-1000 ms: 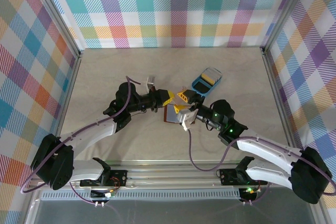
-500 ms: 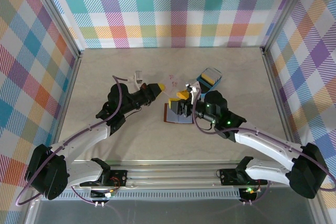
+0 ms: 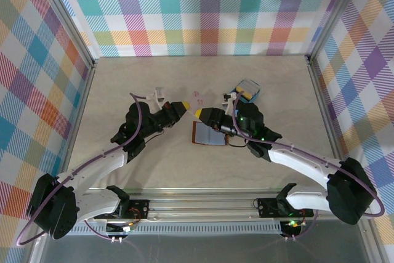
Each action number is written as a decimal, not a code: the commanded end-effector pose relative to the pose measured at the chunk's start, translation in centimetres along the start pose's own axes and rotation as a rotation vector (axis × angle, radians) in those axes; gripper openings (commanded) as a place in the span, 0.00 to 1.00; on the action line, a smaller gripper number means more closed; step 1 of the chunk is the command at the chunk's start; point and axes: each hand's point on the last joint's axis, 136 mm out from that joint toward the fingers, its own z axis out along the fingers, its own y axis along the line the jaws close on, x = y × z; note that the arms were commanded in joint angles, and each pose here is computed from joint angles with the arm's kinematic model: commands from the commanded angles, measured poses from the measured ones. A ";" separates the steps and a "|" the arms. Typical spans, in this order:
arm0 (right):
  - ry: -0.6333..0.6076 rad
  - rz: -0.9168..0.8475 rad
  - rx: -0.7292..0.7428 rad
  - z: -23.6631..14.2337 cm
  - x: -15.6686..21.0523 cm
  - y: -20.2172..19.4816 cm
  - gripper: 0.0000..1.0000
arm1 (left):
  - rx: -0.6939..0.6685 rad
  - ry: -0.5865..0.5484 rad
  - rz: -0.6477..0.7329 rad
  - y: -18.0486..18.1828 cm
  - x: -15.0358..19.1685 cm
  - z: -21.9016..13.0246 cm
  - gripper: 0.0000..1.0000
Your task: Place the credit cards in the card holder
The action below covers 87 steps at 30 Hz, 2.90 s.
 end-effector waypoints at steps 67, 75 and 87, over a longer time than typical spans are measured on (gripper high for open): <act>0.168 0.078 -0.052 -0.9 -1.3 0.8 0.47 | 0.061 0.127 0.049 0.6 -0.8 -0.8 0.00; 0.132 0.097 -0.068 -1.0 -3.0 0.5 0.51 | 0.092 0.115 0.032 0.5 -0.6 -1.0 0.00; 0.190 0.126 -0.092 0.1 -2.1 -0.5 0.43 | 0.116 0.040 -0.036 -0.1 -0.9 -1.4 0.00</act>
